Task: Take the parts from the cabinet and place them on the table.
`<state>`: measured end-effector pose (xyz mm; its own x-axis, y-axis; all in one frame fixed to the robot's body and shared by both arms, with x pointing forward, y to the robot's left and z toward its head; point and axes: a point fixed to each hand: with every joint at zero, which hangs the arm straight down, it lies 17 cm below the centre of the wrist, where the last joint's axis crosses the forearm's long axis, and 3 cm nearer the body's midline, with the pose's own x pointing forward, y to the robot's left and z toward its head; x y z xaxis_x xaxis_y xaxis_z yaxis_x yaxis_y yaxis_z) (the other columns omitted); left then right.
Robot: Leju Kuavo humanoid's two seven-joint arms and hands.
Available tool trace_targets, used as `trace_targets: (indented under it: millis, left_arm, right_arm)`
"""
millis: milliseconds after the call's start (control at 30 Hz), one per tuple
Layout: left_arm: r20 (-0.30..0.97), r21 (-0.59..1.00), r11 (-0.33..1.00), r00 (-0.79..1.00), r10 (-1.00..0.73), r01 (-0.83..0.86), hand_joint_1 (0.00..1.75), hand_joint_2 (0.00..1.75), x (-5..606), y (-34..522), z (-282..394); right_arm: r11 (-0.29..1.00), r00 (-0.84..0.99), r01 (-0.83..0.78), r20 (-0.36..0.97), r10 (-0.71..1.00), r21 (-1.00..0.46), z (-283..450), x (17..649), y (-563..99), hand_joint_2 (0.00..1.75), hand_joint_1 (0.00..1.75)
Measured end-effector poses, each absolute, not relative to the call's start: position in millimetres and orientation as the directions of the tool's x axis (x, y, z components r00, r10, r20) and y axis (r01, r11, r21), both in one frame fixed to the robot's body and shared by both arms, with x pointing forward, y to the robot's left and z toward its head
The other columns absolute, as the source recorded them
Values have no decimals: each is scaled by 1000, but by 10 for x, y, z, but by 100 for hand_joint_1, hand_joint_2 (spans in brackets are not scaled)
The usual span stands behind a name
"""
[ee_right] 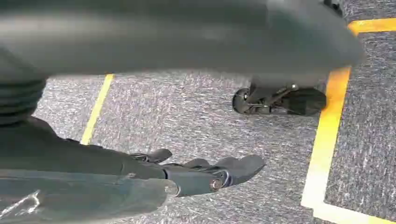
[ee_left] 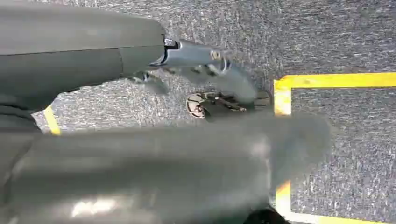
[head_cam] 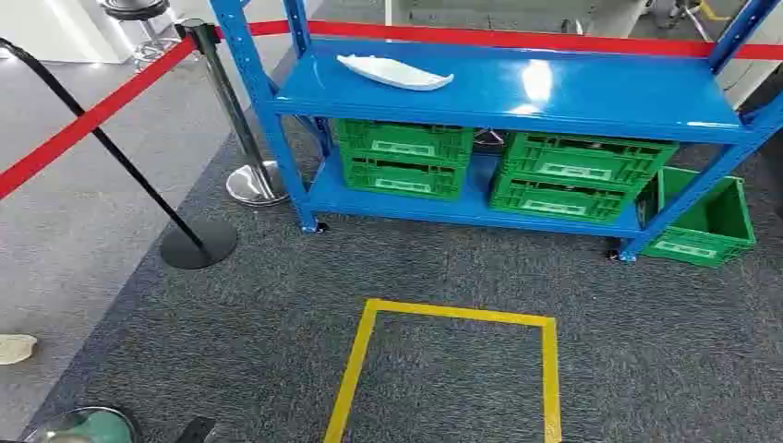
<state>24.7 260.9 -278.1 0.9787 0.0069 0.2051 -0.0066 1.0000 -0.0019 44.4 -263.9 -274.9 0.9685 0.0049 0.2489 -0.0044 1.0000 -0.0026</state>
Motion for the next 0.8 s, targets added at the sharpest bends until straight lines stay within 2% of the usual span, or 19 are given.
trace_targets:
  millis: [200,500,767,800]
  left_arm:
    - [214,1,1000,977,7,-7,0,175,277,2629,-2778]
    - [312,17,1000,950,15,-21,0,175,579,2771,-2732]
    - [432,-28,995,897,94,-91,0,175,949,2773,-2627]
    - [453,-45,994,885,111,-102,0,0,1026,2739,-2598]
  right_arm:
    - [1000,969,-8,247,10,-9,-2753,439,-2662,175,0]
    - [997,977,-49,204,59,-53,-2786,377,-2835,175,0]
    - [994,985,-71,153,83,-80,-2813,302,-2933,175,0]
    - [994,985,-79,146,90,-81,-2815,290,-2934,175,0]
